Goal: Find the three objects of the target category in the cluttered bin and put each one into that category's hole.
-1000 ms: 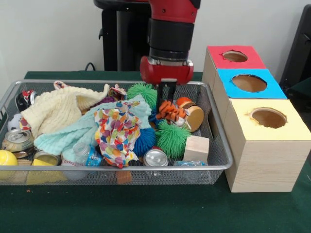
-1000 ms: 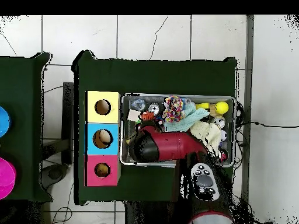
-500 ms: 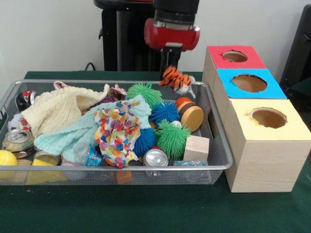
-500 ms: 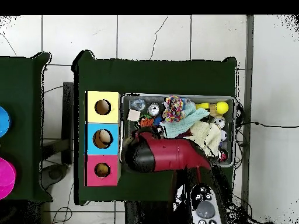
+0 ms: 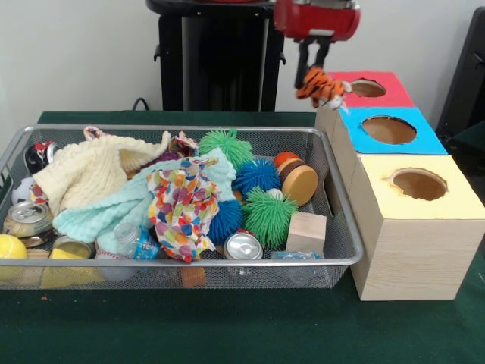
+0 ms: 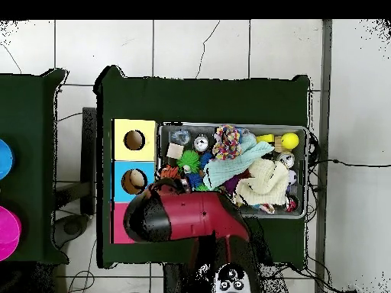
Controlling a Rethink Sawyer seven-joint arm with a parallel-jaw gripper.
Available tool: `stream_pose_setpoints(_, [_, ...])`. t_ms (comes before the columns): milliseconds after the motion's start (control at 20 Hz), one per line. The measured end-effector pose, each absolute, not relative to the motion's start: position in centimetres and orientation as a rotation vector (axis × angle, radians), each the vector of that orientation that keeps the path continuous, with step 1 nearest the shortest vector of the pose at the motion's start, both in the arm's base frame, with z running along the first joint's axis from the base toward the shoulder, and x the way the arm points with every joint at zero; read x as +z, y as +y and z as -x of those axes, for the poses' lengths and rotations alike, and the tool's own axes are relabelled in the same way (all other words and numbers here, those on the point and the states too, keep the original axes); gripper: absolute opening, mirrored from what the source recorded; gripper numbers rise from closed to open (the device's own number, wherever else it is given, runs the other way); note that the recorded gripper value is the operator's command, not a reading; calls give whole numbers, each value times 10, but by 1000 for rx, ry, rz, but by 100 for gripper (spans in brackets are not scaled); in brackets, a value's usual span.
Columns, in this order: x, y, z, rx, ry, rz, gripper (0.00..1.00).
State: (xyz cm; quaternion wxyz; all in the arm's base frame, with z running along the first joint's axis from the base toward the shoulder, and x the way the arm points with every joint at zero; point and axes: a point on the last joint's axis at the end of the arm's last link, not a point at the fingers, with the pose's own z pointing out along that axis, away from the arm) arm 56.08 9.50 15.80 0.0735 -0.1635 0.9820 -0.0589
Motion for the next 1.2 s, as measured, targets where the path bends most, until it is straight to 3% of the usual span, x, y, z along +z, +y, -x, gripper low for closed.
stream_pose_setpoints(550, [161,153,-537,-175,2956,541,0])
stream_pose_setpoints(1200, [126,166,-457,-440,3169,407,0])
